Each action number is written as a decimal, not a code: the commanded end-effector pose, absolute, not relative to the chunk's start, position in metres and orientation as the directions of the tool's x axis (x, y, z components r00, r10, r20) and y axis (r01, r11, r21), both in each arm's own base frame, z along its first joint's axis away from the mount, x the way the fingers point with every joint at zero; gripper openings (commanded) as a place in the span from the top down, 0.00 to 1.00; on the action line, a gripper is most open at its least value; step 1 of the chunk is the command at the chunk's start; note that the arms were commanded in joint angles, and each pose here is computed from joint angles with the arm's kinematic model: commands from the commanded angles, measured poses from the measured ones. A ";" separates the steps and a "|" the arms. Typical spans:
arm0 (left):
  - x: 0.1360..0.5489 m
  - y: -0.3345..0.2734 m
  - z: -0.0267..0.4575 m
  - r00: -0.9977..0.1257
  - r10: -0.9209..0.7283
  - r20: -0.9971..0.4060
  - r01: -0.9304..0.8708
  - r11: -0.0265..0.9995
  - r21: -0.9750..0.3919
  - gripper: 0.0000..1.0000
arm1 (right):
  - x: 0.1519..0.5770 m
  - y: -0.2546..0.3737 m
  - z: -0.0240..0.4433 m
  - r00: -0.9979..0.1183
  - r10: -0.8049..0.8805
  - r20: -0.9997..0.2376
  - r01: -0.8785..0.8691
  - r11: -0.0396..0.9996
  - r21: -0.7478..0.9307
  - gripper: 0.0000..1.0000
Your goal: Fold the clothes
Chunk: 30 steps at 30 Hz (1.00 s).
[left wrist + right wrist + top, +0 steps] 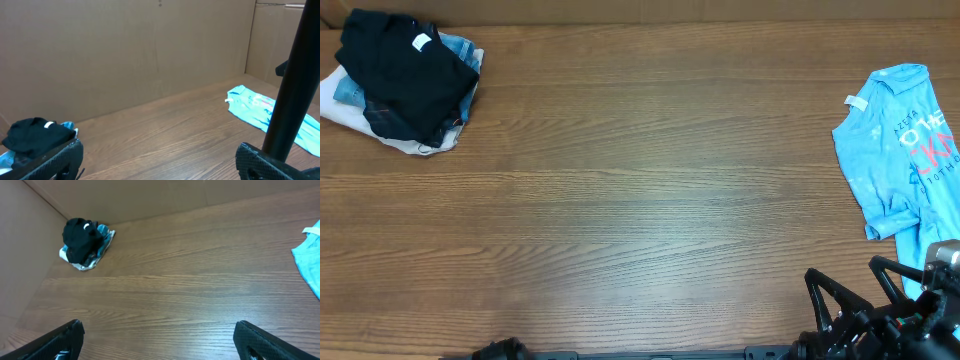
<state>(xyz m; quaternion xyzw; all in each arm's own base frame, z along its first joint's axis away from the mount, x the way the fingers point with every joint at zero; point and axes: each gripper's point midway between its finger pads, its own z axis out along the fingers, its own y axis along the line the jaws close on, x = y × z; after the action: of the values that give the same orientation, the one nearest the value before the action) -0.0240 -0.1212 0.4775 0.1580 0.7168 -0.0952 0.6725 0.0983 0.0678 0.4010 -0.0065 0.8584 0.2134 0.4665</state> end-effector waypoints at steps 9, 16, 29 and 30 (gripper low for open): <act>-0.025 -0.119 0.478 -0.037 0.118 -0.992 0.347 0.933 0.098 0.00 | 0.099 0.067 0.403 -0.559 0.189 -0.808 -0.209 0.910 0.357 0.00; -0.025 -0.119 0.478 -0.037 0.118 -0.992 0.347 0.933 0.097 0.00 | 0.099 0.067 0.403 -0.559 0.189 -0.807 -0.209 0.910 0.358 0.00; -0.025 -0.119 0.478 -0.037 0.118 -0.992 0.347 0.933 0.098 0.00 | 0.127 0.056 0.403 -0.450 0.099 -0.887 -0.238 0.945 0.226 0.00; -0.025 -0.119 0.478 -0.037 0.118 -0.992 0.347 0.933 0.097 0.00 | 0.132 0.055 0.399 -0.435 0.098 -0.895 -0.241 0.945 0.220 0.00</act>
<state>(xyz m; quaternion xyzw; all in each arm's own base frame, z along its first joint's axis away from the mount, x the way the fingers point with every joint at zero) -0.0240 -0.1212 0.4773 0.1579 0.7170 -0.0953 0.6722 0.1267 0.0580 0.4098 -0.0296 0.8365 0.1765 0.5179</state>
